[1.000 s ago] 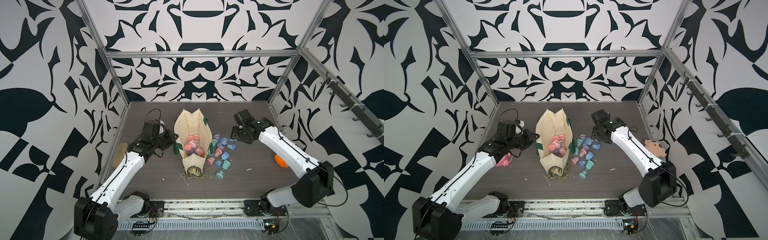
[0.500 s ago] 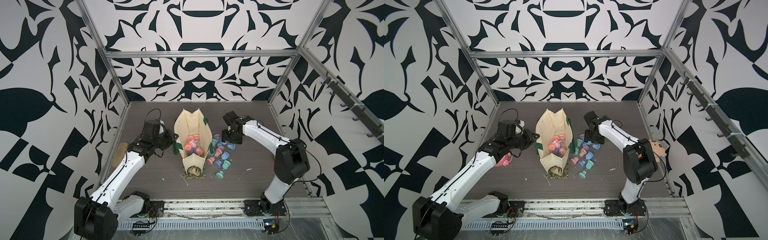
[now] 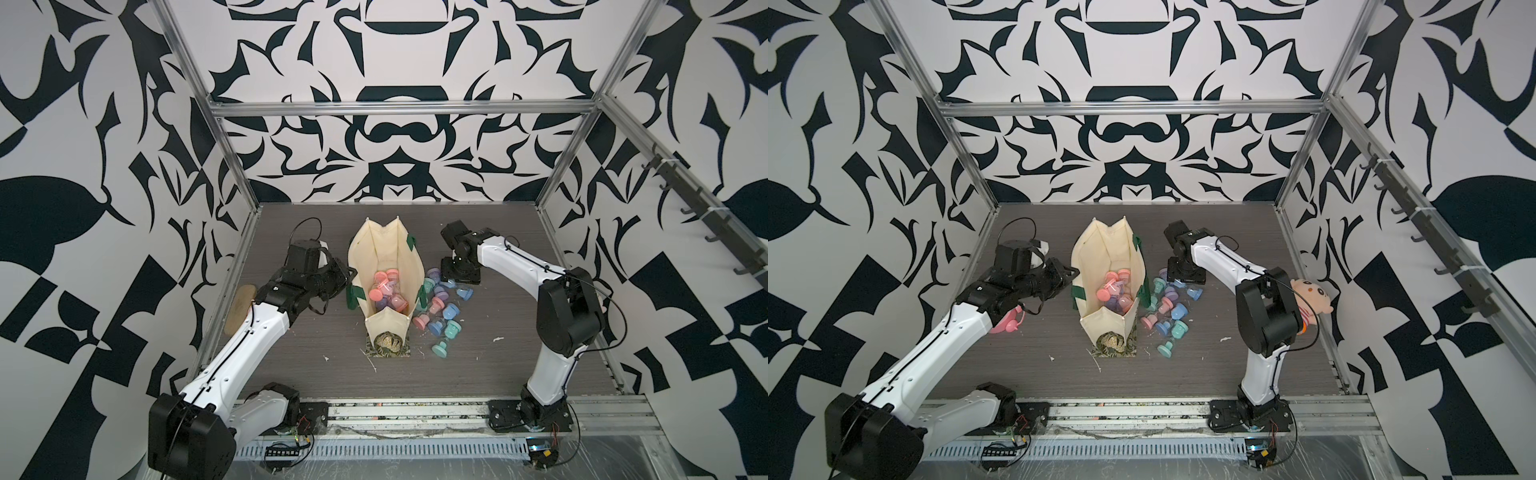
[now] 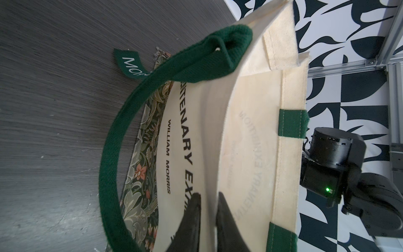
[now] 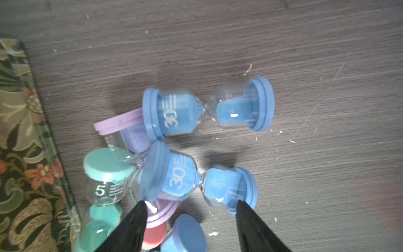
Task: Put the hourglass into the canvas bag
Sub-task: Pick up the hourglass from the center of the board.
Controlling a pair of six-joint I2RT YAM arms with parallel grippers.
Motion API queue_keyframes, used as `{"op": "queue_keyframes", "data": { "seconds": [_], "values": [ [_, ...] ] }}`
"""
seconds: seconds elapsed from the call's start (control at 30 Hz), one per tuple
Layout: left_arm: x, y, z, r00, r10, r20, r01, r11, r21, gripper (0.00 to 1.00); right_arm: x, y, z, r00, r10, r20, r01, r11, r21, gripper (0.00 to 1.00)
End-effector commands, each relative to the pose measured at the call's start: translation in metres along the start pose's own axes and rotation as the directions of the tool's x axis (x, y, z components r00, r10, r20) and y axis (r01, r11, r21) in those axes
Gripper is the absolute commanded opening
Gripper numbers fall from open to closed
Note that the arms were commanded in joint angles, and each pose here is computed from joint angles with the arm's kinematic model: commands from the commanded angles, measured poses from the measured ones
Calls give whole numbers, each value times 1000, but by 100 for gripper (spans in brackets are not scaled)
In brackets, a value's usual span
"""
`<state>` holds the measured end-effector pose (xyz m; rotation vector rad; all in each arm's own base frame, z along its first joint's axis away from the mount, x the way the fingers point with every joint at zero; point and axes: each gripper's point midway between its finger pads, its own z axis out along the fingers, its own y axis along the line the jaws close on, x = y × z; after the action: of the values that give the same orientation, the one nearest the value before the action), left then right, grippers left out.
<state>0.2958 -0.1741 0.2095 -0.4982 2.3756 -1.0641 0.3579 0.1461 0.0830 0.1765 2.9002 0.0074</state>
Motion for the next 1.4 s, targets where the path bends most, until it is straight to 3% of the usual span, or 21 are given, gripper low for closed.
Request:
{"op": "queue_keyframes", "data": {
  "seconds": [0.0, 0.27, 0.43, 0.63, 0.93, 1.37],
  "values": [
    [-1, 1, 0, 1000, 10, -5, -10, 1000, -8, 17, 0, -14, -3, 1000, -9, 27, 8, 999, 51, 69],
    [1, 4, 0, 1000, 6, -5, -6, 1000, -10, 17, 1, -25, 5, 999, -44, 28, 42, 997, 69, 71],
    [1, 5, 1, 1000, 5, -7, -5, 1000, -12, 17, -14, -15, -6, 993, -93, 67, 92, 995, 29, 70],
    [1, 4, 1, 1000, 6, -7, -6, 1000, -11, 17, -35, -16, -9, 974, -205, 93, 196, 976, 95, 70],
    [-1, 4, 1, 1000, 4, -5, -4, 1000, -20, 17, -59, -4, 17, 931, -357, 76, 346, 929, 129, 67],
    [-4, 5, 3, 1000, -5, -12, 4, 1000, -24, 17, -78, -6, 37, 904, -419, 84, 399, 898, 186, 67]
  ]
}}
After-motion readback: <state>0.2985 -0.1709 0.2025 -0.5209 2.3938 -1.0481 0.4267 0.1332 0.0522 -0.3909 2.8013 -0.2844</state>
